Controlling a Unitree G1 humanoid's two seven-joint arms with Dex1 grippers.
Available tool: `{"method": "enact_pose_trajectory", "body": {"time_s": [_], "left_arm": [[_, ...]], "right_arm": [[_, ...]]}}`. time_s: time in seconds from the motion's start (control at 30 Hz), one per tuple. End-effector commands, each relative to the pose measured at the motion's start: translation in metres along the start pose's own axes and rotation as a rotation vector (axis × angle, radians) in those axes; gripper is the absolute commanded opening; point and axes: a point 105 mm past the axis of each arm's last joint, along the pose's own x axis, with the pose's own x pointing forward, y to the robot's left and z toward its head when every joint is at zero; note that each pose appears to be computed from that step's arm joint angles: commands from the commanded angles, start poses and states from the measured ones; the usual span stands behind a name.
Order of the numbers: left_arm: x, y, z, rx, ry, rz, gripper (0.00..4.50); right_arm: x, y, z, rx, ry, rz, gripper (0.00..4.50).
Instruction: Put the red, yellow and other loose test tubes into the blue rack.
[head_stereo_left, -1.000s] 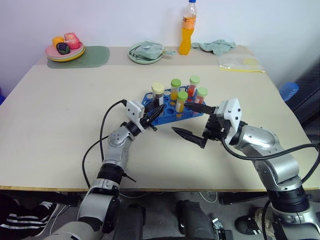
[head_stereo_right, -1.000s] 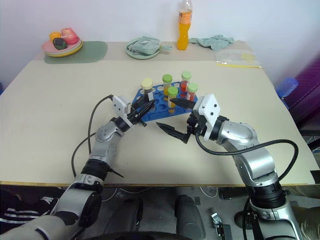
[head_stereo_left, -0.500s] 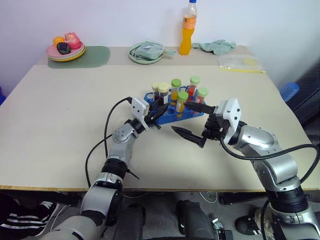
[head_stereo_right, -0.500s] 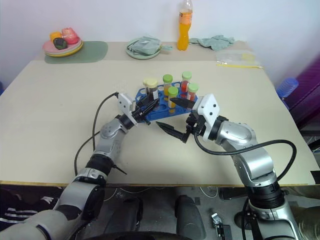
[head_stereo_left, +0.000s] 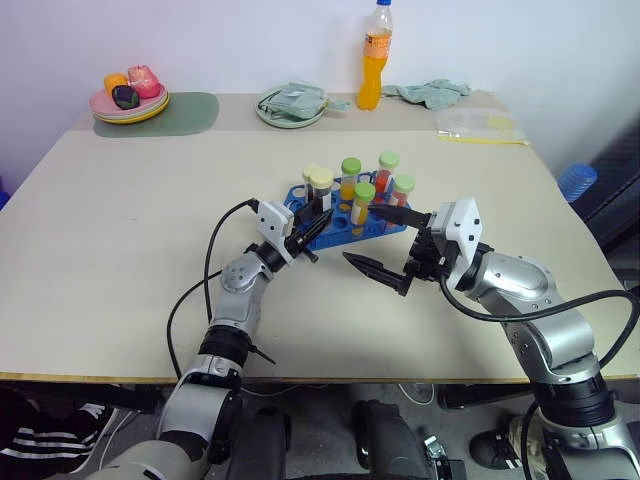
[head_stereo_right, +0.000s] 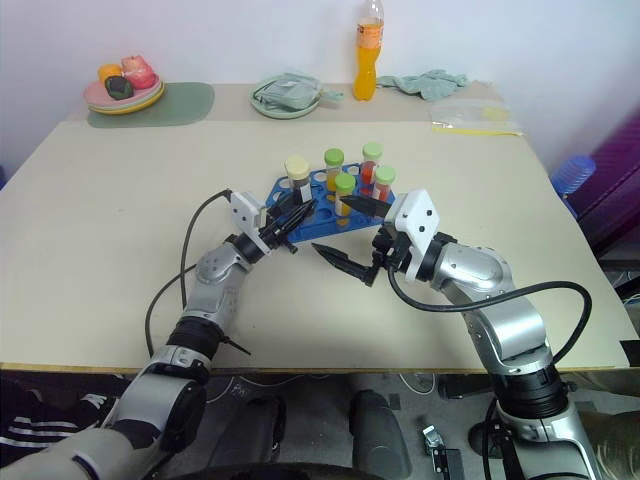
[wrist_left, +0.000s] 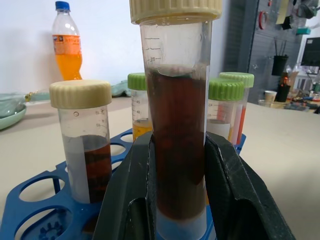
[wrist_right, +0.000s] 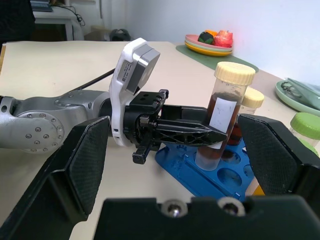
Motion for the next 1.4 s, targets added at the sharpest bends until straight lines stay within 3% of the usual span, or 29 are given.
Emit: {"method": "enact_pose_trajectory", "body": {"time_s": [0.03, 0.5, 1.0, 1.17, 1.4], "left_arm": [[0.0, 0.0, -0.002, 0.004, 0.017, 0.0, 0.75], [-0.004, -0.004, -0.012, -0.026, 0.05, -0.014, 0.75], [-0.005, 0.004, -0.012, 0.111, 0.078, 0.014, 0.75], [-0.008, -0.007, -0.019, 0.025, 0.091, -0.037, 0.75], [-0.007, 0.002, -0.011, 0.045, 0.076, -0.005, 4.18]], "right_arm": [[0.0, 0.003, 0.014, -0.03, -0.041, 0.001, 4.5], [0.001, 0.0, 0.017, -0.028, -0.038, -0.009, 4.5], [0.0, 0.002, 0.014, -0.021, -0.033, -0.011, 4.5], [0.001, 0.002, 0.014, -0.023, -0.036, -0.014, 4.5], [0.001, 0.001, 0.013, -0.024, -0.033, -0.01, 4.5]]}}
